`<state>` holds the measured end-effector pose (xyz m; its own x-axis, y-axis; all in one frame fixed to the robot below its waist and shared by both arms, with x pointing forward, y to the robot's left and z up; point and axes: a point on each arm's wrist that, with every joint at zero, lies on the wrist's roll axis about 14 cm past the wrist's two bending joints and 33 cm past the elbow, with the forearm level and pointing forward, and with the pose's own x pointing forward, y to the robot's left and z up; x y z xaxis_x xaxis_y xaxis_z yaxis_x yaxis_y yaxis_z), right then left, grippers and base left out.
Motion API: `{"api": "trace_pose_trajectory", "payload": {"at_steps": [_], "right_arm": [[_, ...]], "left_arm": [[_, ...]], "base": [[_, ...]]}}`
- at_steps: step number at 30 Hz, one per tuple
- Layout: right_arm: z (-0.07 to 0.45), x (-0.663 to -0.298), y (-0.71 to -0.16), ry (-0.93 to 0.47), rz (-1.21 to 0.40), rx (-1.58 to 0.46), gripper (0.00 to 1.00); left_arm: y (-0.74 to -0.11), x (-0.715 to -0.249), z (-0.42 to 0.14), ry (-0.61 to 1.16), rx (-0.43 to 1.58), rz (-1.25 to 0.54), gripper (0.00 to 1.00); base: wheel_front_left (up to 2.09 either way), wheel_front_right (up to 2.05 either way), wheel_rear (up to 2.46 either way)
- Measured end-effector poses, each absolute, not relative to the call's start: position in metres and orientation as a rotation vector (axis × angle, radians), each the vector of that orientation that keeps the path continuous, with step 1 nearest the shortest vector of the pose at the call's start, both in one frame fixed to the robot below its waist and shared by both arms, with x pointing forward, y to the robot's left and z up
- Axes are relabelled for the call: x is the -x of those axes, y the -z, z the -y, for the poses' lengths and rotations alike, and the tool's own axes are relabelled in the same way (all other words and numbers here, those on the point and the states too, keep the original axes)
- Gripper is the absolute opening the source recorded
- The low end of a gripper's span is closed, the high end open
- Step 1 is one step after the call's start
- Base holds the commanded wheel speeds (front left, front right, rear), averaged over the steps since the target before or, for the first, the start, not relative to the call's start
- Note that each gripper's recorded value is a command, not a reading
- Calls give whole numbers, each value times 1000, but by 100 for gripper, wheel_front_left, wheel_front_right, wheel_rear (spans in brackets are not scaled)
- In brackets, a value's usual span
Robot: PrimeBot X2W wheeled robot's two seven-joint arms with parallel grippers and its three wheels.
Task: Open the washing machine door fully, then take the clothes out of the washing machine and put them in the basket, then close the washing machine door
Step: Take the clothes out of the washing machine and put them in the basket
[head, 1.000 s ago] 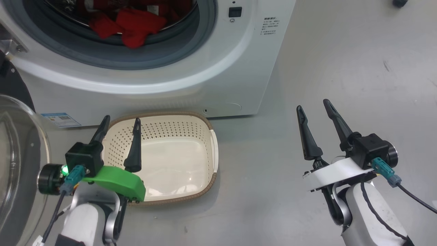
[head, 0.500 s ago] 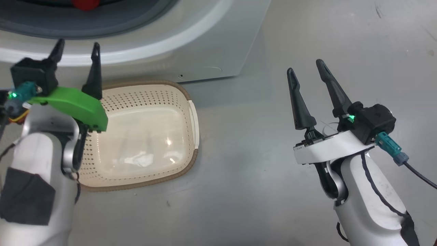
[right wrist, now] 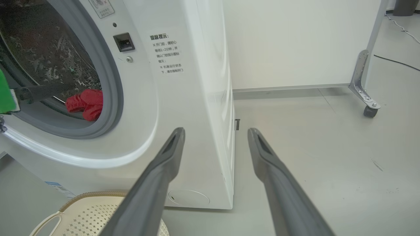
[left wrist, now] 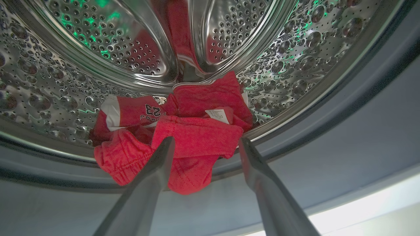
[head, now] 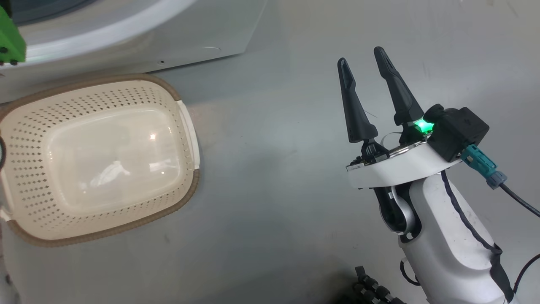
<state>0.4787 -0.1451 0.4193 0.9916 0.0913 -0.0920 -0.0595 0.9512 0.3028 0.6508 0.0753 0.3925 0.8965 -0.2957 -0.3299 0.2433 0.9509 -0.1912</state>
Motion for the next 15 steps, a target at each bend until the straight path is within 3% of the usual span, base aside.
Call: {"api": "trace_pose_trajectory", "payload": {"at_steps": [15], "right_arm": [[177,-473,-400,22,-166,-272,100]], "left_arm": [[-359,-706,-46,296,210,-406,100]], "base": [[0,0,0]]}}
